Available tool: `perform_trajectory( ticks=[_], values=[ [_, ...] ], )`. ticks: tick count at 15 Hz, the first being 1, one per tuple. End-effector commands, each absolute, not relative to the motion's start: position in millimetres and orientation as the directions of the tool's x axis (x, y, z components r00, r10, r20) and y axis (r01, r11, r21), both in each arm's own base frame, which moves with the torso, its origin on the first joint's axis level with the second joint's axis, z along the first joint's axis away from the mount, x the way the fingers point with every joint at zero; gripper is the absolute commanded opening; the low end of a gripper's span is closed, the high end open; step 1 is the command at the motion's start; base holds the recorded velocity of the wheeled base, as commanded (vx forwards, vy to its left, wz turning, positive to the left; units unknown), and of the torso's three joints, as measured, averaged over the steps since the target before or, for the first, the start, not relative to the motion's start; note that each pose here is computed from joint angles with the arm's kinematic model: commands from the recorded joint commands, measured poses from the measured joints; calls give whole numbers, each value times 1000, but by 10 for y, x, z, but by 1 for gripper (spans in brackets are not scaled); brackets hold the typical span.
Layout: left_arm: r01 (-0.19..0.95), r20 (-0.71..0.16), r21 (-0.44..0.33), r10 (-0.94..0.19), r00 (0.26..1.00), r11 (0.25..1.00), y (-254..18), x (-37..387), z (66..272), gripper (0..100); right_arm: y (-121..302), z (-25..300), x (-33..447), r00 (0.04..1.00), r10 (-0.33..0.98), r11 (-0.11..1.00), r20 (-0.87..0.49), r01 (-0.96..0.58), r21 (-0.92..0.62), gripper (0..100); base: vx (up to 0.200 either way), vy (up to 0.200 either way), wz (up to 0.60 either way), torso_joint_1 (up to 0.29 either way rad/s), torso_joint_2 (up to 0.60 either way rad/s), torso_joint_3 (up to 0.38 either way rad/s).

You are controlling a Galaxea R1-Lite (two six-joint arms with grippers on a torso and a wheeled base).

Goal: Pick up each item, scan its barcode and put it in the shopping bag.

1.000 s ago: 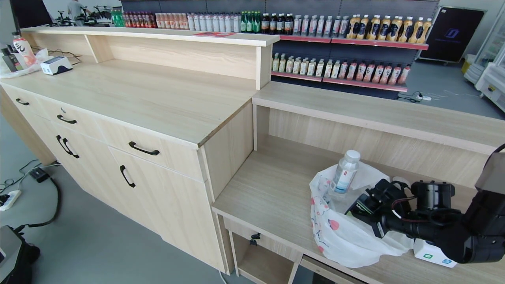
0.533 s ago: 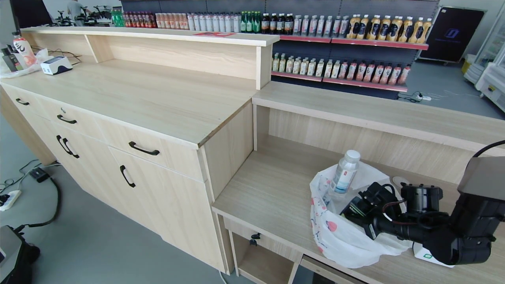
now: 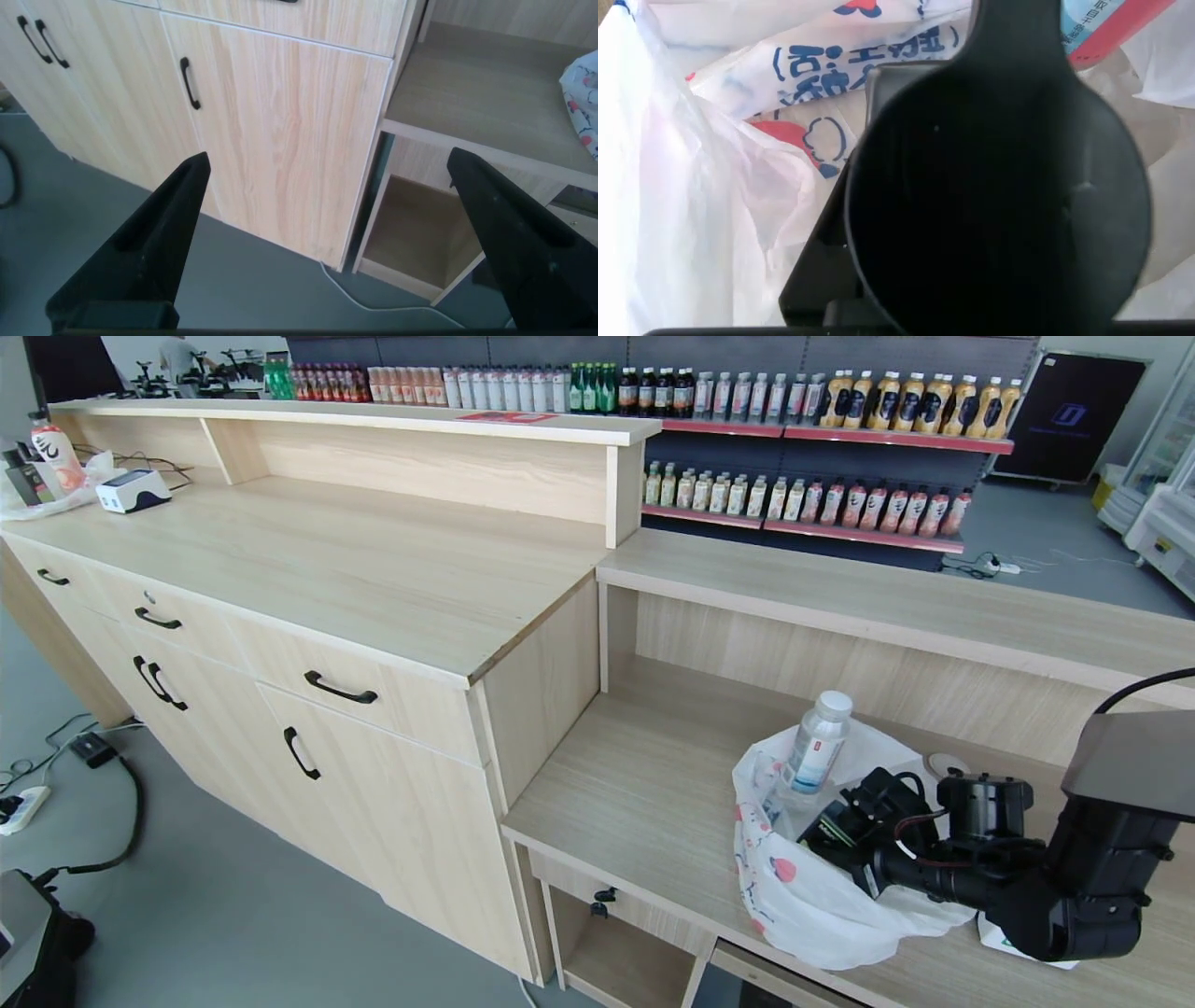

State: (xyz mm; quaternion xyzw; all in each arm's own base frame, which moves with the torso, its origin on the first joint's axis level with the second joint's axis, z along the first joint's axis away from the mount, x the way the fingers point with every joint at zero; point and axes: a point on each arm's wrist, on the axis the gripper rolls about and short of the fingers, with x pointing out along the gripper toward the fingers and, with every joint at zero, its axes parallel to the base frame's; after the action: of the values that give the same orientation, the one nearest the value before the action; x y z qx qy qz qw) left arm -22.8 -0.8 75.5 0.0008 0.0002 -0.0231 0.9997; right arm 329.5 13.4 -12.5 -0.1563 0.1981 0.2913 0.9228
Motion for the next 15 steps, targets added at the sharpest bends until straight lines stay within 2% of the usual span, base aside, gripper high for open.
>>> perform_trajectory(
  ticks=[1,5,7,10,15],
  values=[
    [48,-2,1,-48,999,999,-8,-227,755,100,131,-142,3292,750,474,782,-461,-600,-170,100,0,0,0,0,0,0],
    [46,-2,1,-46,999,999,-8,-227,755,100,121,-83,3283,758,472,784,-451,-594,-177,100,0,0,0,0,0,0],
    [46,0,2,-46,999,999,-8,-228,755,100,131,205,3275,790,475,798,-389,-573,-189,100,0,0,0,0,0,0],
    [48,-2,1,-48,999,999,-8,-227,755,100,92,1021,2973,857,467,811,-217,-513,-281,100,0,0,0,0,0,0],
    [46,-2,1,-46,999,999,-8,-227,755,100,-334,1540,2534,948,303,855,-102,-317,-411,100,0,0,0,0,0,0]
  ],
)
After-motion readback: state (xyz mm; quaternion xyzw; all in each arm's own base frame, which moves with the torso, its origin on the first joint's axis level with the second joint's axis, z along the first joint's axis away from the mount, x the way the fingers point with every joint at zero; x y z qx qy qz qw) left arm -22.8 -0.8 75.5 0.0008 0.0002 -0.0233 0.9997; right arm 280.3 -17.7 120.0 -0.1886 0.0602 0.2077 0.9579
